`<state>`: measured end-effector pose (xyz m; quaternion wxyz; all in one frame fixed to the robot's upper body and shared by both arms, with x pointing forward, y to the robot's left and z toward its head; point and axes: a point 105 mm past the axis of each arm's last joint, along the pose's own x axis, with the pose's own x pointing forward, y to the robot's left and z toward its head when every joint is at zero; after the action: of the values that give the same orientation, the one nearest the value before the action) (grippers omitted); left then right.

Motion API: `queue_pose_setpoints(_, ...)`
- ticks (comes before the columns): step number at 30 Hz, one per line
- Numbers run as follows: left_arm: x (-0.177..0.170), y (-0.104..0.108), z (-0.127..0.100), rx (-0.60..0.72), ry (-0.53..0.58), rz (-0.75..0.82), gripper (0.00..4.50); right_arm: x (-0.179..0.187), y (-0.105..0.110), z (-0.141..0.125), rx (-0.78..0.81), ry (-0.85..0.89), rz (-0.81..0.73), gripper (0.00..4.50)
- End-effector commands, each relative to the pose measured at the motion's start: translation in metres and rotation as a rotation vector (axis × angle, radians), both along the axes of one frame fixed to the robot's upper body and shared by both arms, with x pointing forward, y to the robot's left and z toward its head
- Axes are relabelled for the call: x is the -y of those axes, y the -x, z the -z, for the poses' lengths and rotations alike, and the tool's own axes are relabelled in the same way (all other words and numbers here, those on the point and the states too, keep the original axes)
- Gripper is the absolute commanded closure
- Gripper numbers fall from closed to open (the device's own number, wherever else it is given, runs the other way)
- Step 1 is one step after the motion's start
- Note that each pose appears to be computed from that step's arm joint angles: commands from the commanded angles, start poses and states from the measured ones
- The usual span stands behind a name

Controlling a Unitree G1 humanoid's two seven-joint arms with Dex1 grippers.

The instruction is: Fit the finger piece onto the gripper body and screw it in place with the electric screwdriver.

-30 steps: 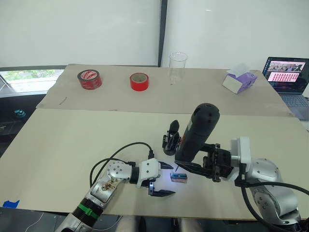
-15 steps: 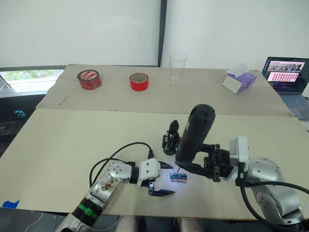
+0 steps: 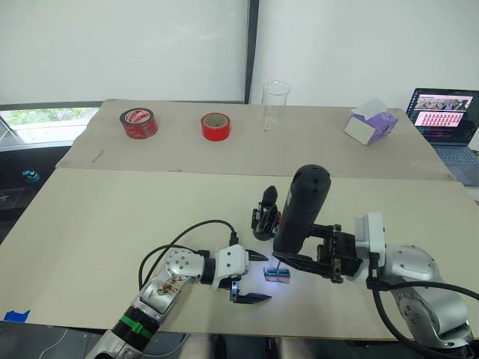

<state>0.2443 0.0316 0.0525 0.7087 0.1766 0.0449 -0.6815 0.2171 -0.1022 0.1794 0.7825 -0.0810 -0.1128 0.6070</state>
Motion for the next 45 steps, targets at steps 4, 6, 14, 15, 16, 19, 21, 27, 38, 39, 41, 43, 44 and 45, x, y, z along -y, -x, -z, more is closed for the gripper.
queue_pose_setpoints(4, -0.0033, -0.0025, 0.0113, -0.028, -0.038, -0.023, 0.05, -0.0022, 0.0043, -0.0069, 0.028, -0.014, -0.028, 2.57)
queue_pose_setpoints(6, -0.003, -0.0028, 0.0112, -0.028, -0.037, -0.024, 0.05, -0.0021, 0.0042, -0.0065, 0.029, -0.014, -0.028, 2.57)
queue_pose_setpoints(14, -0.0025, -0.0031, 0.0114, -0.03, -0.035, -0.027, 0.05, -0.0014, 0.0041, -0.0032, 0.027, -0.01, -0.026, 2.57)
queue_pose_setpoints(15, -0.0026, -0.0031, 0.0115, -0.031, -0.036, -0.028, 0.05, -0.0012, 0.004, -0.0029, 0.027, -0.009, -0.025, 2.57)
queue_pose_setpoints(16, -0.0024, -0.0029, 0.0116, -0.031, -0.036, -0.028, 0.05, -0.0008, 0.004, -0.0024, 0.027, -0.008, -0.025, 2.57)
queue_pose_setpoints(19, -0.0022, -0.0028, 0.0119, -0.032, -0.036, -0.027, 0.05, 0.0003, 0.004, -0.0017, 0.027, -0.008, -0.022, 2.57)
queue_pose_setpoints(21, -0.0022, -0.0028, 0.012, -0.033, -0.037, -0.027, 0.05, 0.0005, 0.0039, -0.002, 0.027, -0.012, -0.021, 2.57)
queue_pose_setpoints(27, -0.0017, -0.0023, 0.0125, -0.034, -0.037, -0.023, 0.05, 0.0014, 0.0041, -0.003, 0.026, -0.025, -0.02, 2.57)
queue_pose_setpoints(38, -0.0017, -0.0015, 0.0141, -0.039, -0.042, -0.019, 0.05, 0.0032, 0.0009, -0.0108, 0.026, -0.072, -0.003, 2.57)
queue_pose_setpoints(39, -0.0017, -0.0015, 0.0141, -0.039, -0.042, -0.019, 0.05, 0.0033, 0.0008, -0.0105, 0.027, -0.07, -0.003, 2.57)
queue_pose_setpoints(41, -0.0016, -0.0016, 0.0141, -0.039, -0.042, -0.018, 0.05, 0.0038, 0.0006, -0.0092, 0.027, -0.061, -0.003, 2.57)
queue_pose_setpoints(43, -0.0016, -0.0018, 0.014, -0.038, -0.042, -0.018, 0.05, 0.0042, 0.0004, -0.0081, 0.026, -0.055, -0.002, 2.57)
queue_pose_setpoints(44, -0.0016, -0.0019, 0.014, -0.038, -0.042, -0.018, 0.05, 0.0045, 0.0003, -0.0075, 0.026, -0.052, -0.002, 2.57)
queue_pose_setpoints(45, -0.0016, -0.002, 0.014, -0.038, -0.042, -0.019, 0.05, 0.0047, 0.0002, -0.007, 0.026, -0.049, -0.001, 2.57)
